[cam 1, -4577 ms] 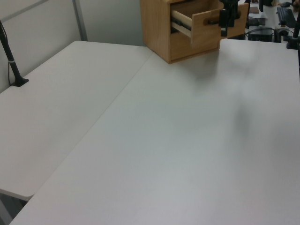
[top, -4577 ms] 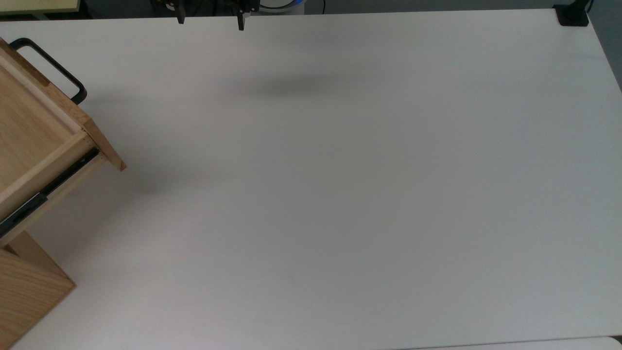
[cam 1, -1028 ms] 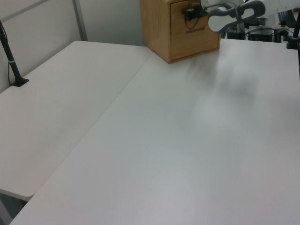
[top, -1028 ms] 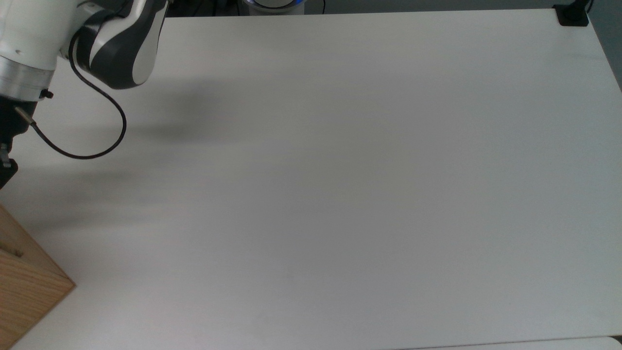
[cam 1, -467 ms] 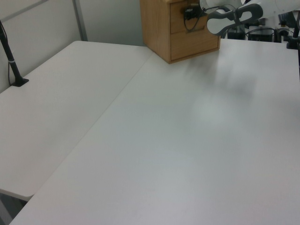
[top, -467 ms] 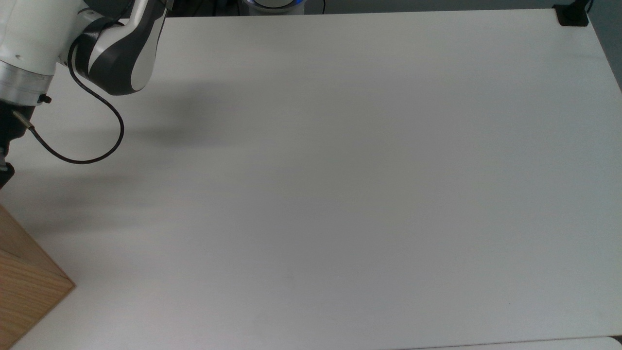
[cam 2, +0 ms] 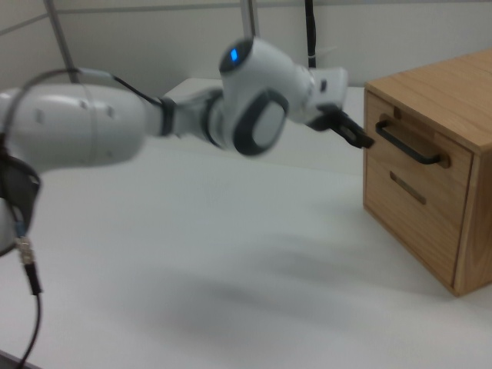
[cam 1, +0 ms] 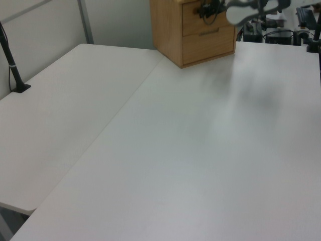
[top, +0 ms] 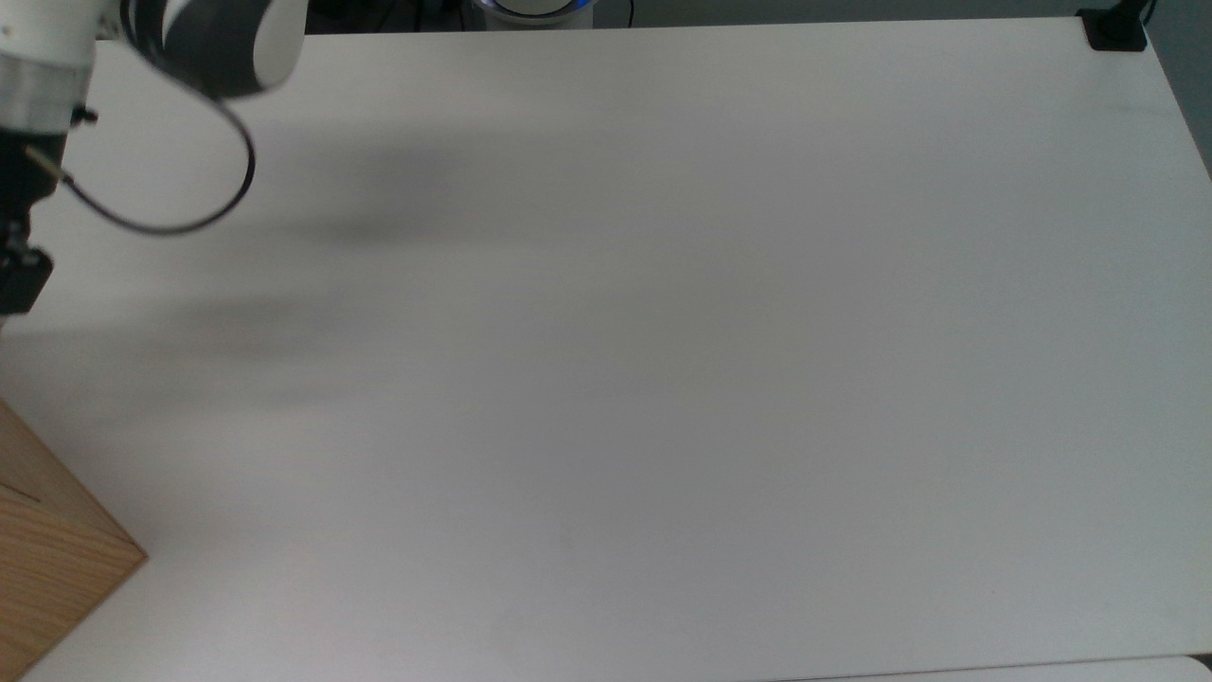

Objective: Close the drawer by sliding it

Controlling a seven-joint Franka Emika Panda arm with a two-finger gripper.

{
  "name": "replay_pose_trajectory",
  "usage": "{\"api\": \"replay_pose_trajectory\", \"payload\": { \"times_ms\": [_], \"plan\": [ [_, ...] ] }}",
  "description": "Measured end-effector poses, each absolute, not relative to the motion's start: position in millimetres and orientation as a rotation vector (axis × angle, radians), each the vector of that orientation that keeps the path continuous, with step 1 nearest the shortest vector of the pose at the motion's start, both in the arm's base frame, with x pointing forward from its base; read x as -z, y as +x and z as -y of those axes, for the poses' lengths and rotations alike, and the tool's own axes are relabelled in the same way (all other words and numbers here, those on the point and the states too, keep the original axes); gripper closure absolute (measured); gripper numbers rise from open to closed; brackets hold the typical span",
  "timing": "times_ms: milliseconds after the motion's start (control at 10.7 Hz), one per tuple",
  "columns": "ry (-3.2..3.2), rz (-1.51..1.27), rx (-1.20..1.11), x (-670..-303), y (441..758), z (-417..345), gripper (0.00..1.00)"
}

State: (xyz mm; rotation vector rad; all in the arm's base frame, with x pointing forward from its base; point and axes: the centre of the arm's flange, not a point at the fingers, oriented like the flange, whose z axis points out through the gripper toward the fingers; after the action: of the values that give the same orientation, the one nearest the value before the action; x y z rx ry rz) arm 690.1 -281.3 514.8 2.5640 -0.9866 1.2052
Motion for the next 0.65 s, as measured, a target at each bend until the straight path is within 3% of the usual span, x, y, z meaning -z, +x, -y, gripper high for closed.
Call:
{"api": "replay_pose_trajectory", "payload": {
  "times_ms": [93, 187, 467, 654],
  "plan": [
    [2.661, 0.948, -1.046, -535, 679, 265, 0.58],
    [2.769, 0.883, -0.862, -553, 666, 239, 0.49],
    [3.004, 0.544, -0.338, -577, 623, 156, 0.05],
    [3.072, 0.357, -0.163, -594, 597, 112, 0.0]
  ]
}}
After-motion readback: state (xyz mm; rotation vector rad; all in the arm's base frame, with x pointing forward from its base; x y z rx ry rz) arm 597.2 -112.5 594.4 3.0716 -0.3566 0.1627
